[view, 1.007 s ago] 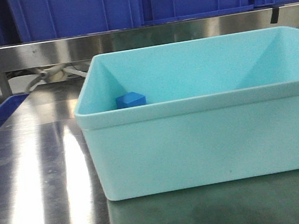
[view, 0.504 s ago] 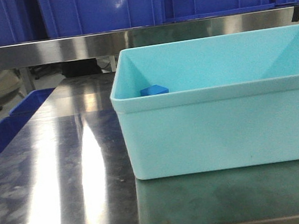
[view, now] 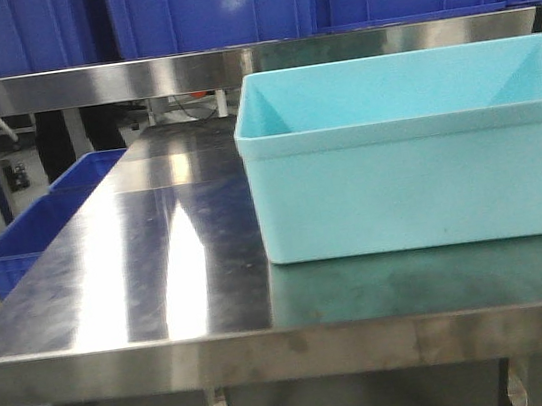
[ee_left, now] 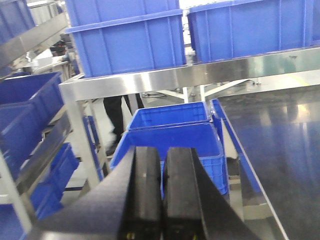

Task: Pick red cube and place on left shelf
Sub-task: 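Drive the base away from the table holding the red cube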

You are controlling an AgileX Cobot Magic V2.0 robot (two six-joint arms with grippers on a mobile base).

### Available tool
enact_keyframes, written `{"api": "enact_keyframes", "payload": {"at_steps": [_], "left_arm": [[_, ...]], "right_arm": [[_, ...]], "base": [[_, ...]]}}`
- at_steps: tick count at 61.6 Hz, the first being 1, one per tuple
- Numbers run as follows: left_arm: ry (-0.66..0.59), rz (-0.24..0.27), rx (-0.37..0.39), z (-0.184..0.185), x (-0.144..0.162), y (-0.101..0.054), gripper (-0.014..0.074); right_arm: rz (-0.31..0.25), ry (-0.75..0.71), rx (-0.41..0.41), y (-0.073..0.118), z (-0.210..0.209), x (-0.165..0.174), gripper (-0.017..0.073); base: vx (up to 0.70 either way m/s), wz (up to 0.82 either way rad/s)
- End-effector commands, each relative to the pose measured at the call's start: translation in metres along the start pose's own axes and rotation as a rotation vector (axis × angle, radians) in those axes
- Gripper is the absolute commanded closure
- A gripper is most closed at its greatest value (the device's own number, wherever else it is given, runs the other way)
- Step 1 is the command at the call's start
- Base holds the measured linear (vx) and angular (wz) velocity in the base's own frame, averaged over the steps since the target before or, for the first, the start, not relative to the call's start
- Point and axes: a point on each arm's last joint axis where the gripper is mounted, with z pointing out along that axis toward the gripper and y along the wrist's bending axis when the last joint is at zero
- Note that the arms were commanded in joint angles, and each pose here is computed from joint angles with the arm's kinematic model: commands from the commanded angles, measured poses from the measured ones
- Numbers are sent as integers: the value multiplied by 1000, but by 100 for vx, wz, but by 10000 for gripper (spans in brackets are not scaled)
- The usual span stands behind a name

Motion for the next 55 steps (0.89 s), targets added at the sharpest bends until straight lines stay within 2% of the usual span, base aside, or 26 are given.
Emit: {"api": "enact_keyframes", "payload": {"at_steps": [1, 55], "left_arm": [[-69, -5, -4, 0, -1, 0, 488], [-69, -5, -4, 0, -1, 0, 488]], "right_arm": [[-22, -110, 4, -1, -3, -16, 502], [-22, -110, 4, -1, -3, -16, 502]], "base": [[-12, 20], [-21, 20]]}}
